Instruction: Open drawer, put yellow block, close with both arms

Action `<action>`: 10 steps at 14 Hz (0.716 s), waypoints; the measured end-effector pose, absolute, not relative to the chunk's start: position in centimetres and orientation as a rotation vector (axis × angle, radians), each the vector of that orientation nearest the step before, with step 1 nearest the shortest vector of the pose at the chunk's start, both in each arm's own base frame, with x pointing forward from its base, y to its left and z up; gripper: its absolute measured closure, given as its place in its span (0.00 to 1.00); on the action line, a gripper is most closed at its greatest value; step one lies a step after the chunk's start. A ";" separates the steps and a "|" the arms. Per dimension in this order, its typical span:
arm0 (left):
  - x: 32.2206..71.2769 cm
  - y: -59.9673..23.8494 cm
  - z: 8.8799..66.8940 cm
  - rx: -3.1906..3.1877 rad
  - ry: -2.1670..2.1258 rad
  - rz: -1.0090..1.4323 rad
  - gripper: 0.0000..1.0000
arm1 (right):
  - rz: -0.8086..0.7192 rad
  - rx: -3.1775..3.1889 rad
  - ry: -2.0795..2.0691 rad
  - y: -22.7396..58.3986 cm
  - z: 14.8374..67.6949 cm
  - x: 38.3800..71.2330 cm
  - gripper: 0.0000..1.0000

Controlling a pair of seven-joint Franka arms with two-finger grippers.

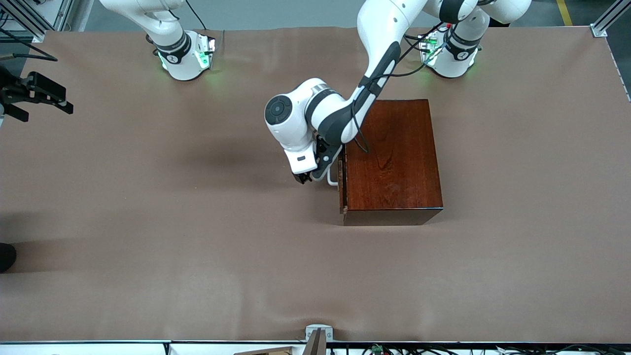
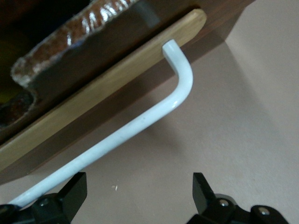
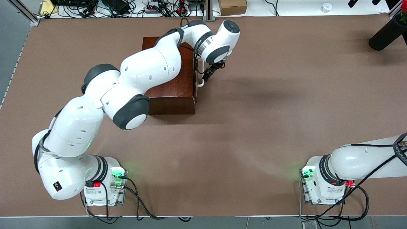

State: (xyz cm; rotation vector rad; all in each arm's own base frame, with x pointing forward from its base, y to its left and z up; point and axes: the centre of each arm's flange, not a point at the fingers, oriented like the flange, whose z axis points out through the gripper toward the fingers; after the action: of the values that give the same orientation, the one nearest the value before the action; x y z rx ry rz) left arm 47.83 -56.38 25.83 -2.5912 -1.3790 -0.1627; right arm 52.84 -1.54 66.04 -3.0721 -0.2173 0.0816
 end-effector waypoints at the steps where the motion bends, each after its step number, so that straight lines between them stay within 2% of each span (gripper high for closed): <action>1: 48.0 -56.1 25.8 -2.582 -1.382 -0.161 0.00 | 0.083 -3.075 -0.189 -1.3 66.1 52.8 0.00; 10: 48.5 -55.5 25.7 -2.565 -1.390 -0.157 0.00 | 0.090 -3.080 -0.118 -0.6 66.1 52.8 0.00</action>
State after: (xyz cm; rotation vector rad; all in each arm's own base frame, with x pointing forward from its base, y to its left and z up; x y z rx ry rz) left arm 48.47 -55.52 25.69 -2.5652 -1.3899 -0.1571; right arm 52.83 -0.59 66.05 -3.0801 -0.1175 0.0900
